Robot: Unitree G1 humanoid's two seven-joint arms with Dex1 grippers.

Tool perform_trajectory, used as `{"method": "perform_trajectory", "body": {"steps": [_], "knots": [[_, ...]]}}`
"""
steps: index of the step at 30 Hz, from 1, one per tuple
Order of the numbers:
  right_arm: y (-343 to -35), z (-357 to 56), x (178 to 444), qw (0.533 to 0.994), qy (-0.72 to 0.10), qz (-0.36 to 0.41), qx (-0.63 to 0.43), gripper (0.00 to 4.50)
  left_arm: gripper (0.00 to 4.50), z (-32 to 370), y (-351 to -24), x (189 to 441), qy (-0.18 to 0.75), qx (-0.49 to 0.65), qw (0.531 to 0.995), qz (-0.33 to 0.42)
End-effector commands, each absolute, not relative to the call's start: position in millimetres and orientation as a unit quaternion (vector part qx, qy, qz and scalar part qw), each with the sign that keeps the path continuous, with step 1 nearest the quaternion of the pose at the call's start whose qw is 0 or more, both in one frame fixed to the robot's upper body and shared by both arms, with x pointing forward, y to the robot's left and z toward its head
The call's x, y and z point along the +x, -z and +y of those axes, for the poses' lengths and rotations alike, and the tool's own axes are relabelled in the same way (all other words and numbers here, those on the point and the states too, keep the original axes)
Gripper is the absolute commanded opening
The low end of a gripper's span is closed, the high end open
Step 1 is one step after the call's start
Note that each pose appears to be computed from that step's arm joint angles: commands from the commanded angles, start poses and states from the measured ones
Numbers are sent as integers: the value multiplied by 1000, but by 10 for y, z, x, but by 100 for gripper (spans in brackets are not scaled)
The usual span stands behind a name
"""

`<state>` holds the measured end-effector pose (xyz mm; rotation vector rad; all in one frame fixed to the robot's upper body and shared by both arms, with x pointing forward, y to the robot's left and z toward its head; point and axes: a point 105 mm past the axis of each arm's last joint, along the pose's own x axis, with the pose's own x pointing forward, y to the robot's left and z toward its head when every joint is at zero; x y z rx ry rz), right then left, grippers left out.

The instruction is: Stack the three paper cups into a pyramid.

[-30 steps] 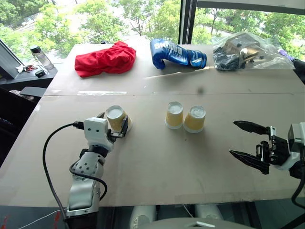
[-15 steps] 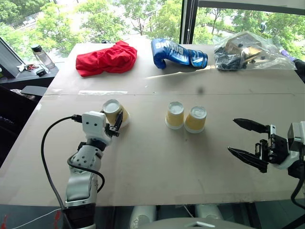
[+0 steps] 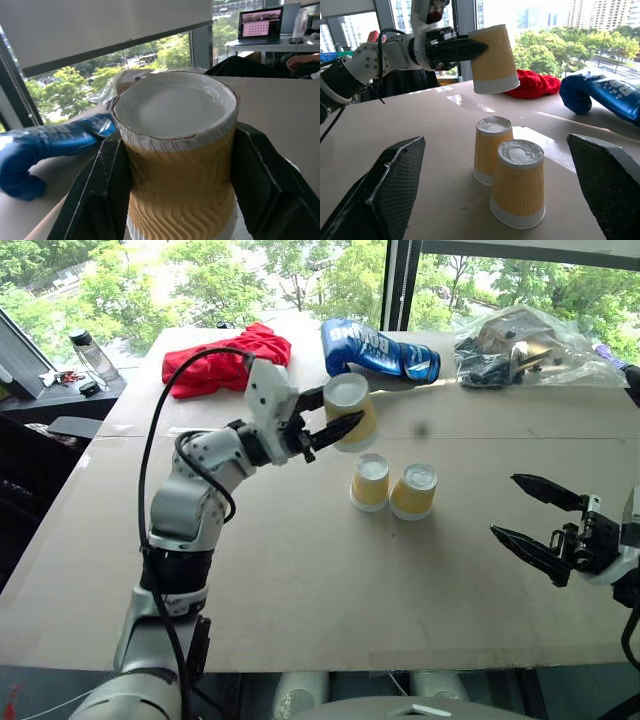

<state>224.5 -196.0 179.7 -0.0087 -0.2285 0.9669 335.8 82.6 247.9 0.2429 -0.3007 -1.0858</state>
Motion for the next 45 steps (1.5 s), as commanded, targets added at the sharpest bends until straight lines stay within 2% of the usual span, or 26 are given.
{"method": "perform_trajectory", "body": {"steps": [1, 8, 30, 32, 35, 42, 45], "knots": [[-1835, -1942, 2278, 895, -434, -104, 0, 450, 218, 661, -2490, 3322, 568, 136, 803, -121], [-1840, -1858, 2285, 902, -419, -104, -8, 450, 218, 486, -2459, 3323, 614, 140, 771, -97], [-1738, -1885, 2157, 902, -418, -110, -7, 450, 218, 342, -2174, 3377, 642, 159, 746, -81], [-1735, -1878, 2131, 900, -423, -108, -1, 450, 322, 349, -2154, 3387, 643, 158, 746, -78], [-1727, -1870, 2108, 899, -425, -104, 1, 450, 441, 354, -2133, 3409, 638, 160, 749, -79], [-1724, -1885, 2100, 899, -425, -101, 2, 450, 447, 366, -2247, 3389, 634, 142, 754, -100], [-1713, -1890, 2109, 899, -427, -99, 1, 450, 447, 433, -2323, 3272, 644, 123, 748, -105]]}}
